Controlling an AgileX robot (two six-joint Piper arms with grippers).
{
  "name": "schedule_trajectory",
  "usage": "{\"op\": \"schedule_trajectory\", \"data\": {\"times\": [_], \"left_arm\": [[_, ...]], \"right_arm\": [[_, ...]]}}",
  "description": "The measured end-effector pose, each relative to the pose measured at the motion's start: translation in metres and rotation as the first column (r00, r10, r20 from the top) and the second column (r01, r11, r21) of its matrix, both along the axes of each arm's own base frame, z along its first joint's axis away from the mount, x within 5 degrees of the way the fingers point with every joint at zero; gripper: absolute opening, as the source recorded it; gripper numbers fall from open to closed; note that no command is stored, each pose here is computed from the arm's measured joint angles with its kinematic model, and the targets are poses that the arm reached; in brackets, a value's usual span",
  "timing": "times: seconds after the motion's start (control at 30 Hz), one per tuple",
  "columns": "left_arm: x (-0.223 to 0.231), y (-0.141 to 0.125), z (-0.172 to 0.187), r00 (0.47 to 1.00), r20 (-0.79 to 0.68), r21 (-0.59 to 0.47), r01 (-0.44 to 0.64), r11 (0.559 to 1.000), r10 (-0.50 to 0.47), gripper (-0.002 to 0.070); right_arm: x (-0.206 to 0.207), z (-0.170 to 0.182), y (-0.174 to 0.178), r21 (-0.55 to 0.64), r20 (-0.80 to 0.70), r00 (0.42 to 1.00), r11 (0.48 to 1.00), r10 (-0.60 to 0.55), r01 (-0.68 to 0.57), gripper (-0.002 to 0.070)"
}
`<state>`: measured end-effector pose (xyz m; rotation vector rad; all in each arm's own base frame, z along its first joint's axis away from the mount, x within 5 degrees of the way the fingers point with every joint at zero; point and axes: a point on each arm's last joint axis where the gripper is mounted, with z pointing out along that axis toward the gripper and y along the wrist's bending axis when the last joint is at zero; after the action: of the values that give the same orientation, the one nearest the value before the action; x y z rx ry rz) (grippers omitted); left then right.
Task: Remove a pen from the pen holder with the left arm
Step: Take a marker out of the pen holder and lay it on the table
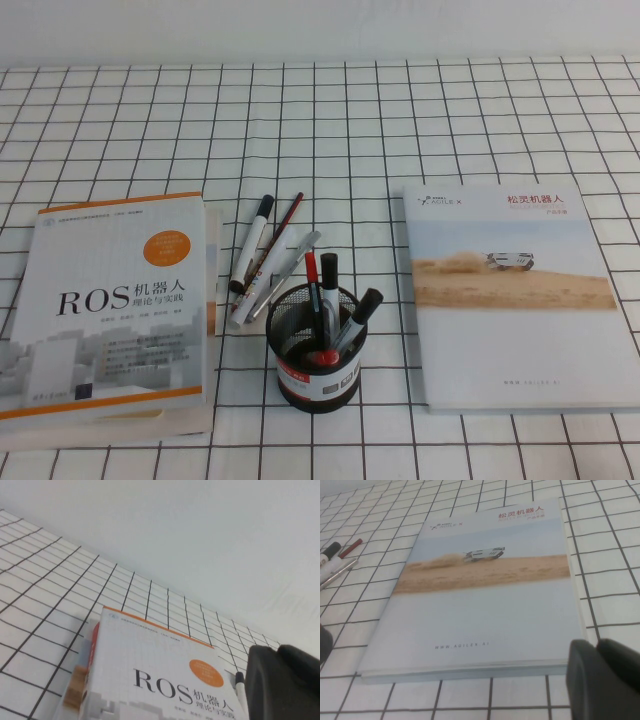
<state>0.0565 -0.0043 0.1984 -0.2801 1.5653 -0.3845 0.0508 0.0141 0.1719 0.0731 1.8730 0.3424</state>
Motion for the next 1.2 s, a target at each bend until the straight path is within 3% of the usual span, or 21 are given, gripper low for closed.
{"op": "schedule_trajectory", "data": {"times": [0.2,0.47,0.7,1.0,1.2], "left_arm": [[0.0,0.0,0.002,1.0,0.009,-0.033,0.0,0.999,0.001,0.0],[0.014,-0.003,0.038,0.978,-0.205,-0.018,0.021,1.0,-0.025,0.0],[0.049,-0.006,0.075,0.947,-0.321,0.126,0.079,0.989,-0.034,0.0],[0.109,-0.024,0.104,0.9,-0.407,0.228,0.263,0.937,-0.154,0.0],[0.141,-0.064,0.097,0.85,-0.429,0.232,0.431,0.872,-0.306,0.0]], "right_arm": [[0.0,0.0,0.0,0.0,0.0,1.0,1.0,0.0,0.0,-0.0012],[0.0,0.0,0.0,0.0,0.0,1.0,1.0,0.0,0.0,-0.0012],[0.0,0.0,0.0,0.0,0.0,1.0,1.0,0.0,0.0,-0.0012],[0.0,0.0,0.0,0.0,0.0,1.0,1.0,0.0,0.0,-0.0012],[0.0,0.0,0.0,0.0,0.0,1.0,1.0,0.0,0.0,-0.0012]]}}
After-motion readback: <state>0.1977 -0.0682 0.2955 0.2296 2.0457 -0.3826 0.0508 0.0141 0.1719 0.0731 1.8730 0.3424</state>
